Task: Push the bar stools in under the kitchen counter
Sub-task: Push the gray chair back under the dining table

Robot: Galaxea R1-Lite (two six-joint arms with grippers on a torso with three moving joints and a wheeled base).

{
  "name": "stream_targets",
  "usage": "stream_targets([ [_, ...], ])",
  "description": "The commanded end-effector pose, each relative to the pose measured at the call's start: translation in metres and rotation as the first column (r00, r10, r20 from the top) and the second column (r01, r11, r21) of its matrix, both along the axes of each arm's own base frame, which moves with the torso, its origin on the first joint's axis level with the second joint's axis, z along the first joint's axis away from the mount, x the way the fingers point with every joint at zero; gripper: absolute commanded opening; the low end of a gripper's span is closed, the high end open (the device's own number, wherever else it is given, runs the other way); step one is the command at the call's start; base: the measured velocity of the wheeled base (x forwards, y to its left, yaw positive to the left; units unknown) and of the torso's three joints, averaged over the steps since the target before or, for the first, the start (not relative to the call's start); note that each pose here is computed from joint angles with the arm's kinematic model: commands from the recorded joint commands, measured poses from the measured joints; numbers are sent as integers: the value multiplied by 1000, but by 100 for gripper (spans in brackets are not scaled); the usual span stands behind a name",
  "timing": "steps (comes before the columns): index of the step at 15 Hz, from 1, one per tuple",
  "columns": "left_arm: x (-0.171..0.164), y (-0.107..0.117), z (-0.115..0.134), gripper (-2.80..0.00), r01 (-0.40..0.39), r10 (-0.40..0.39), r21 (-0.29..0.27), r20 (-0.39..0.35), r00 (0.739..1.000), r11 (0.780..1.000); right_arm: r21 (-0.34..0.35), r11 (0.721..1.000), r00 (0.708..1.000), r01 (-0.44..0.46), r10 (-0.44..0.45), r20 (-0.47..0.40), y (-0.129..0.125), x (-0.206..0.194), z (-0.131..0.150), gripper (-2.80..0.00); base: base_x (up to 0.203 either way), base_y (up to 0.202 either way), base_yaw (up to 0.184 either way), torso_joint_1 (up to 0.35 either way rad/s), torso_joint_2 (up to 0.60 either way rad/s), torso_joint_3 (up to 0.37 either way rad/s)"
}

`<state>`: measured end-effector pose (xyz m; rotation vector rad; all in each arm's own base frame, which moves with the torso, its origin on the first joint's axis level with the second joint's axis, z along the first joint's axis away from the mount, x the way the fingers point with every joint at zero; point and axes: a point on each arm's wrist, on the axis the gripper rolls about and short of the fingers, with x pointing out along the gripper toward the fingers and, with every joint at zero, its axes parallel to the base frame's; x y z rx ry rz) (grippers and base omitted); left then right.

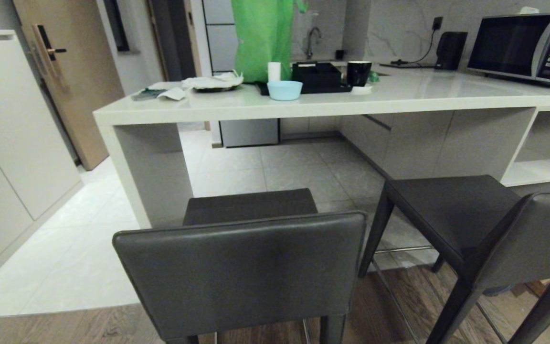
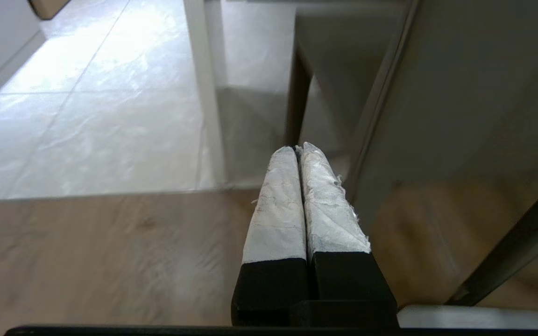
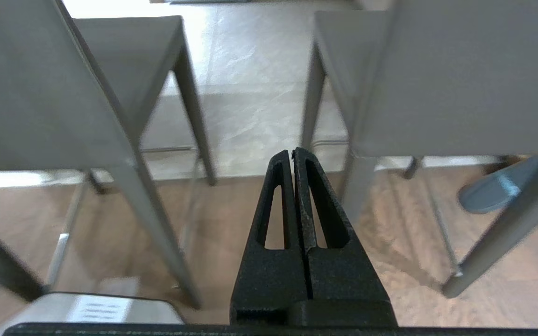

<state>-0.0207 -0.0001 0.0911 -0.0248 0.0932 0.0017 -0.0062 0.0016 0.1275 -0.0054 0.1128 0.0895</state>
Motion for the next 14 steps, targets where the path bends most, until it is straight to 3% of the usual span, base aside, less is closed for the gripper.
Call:
stream_targets([
  [1,21,0,31,-280,14,-20,-57,-112,994,998,9,1000,987,-17,18,-157,1,45,22,-280,0,0,0,0,0,0],
  [6,105,-6,54,-280,52,-75,-95,-254,964,994,18,997,970,-79,81,-229,8,115,31,-280,0,0,0,0,0,0],
  [11,182,-21,37,-280,161,-186,-121,-244,952,980,-19,987,955,-158,147,-258,44,186,15,-280,0,0,0,0,0,0],
  [14,208,-26,22,-280,192,-216,-126,-219,952,973,-52,984,971,-173,161,-176,86,222,-3,-280,0,0,0,0,0,0],
])
